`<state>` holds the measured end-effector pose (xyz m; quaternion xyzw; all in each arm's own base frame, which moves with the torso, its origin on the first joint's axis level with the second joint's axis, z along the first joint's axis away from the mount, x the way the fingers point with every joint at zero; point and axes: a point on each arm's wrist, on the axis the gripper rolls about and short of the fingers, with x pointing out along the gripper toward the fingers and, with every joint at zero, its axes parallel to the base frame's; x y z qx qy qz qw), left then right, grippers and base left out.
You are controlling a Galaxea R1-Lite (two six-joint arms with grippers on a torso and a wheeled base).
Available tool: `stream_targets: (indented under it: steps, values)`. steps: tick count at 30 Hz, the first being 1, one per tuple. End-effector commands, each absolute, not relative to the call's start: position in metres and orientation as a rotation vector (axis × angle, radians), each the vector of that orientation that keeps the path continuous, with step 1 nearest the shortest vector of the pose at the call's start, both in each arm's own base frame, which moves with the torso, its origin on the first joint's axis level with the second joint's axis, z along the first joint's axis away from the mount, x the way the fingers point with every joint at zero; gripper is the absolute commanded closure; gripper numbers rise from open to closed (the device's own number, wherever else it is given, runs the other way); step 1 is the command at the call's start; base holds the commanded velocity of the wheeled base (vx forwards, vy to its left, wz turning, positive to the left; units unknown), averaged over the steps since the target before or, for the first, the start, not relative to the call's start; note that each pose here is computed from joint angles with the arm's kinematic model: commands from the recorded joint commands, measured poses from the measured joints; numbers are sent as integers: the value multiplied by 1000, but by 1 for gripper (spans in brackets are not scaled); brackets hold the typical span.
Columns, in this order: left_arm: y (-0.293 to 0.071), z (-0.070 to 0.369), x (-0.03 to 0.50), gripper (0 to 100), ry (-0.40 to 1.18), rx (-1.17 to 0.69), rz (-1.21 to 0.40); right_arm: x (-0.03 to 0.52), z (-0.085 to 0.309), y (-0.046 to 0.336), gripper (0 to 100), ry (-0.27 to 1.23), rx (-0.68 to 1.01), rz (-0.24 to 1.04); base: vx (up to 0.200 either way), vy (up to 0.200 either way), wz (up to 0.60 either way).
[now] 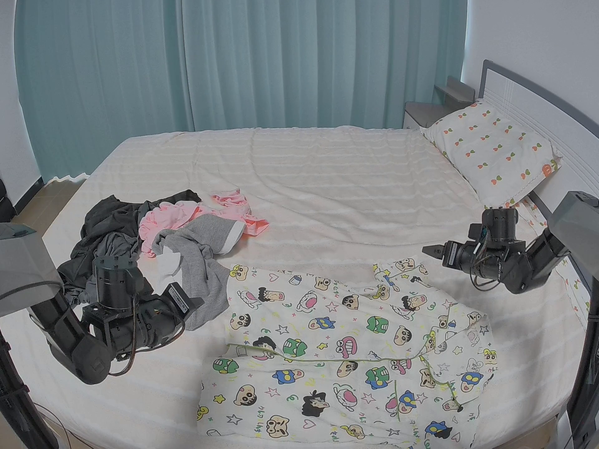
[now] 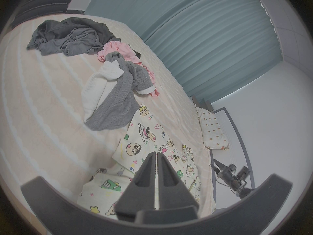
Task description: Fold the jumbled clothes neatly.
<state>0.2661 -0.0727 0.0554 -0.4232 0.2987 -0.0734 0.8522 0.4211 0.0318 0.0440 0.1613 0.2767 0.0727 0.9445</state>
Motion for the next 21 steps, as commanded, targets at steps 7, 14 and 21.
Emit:
stream_targets:
  steps: [7,14,21]
  values:
    - [-69,45,241,100,681,-928,-163,488,-42,12,0,802,426,44,0,0,0]
    - [-69,40,242,100,697,-926,-155,496,-49,14,0,846,482,80,0,0,0]
    - [-70,36,242,100,709,-924,-148,497,-50,19,0,865,498,120,0,0,0]
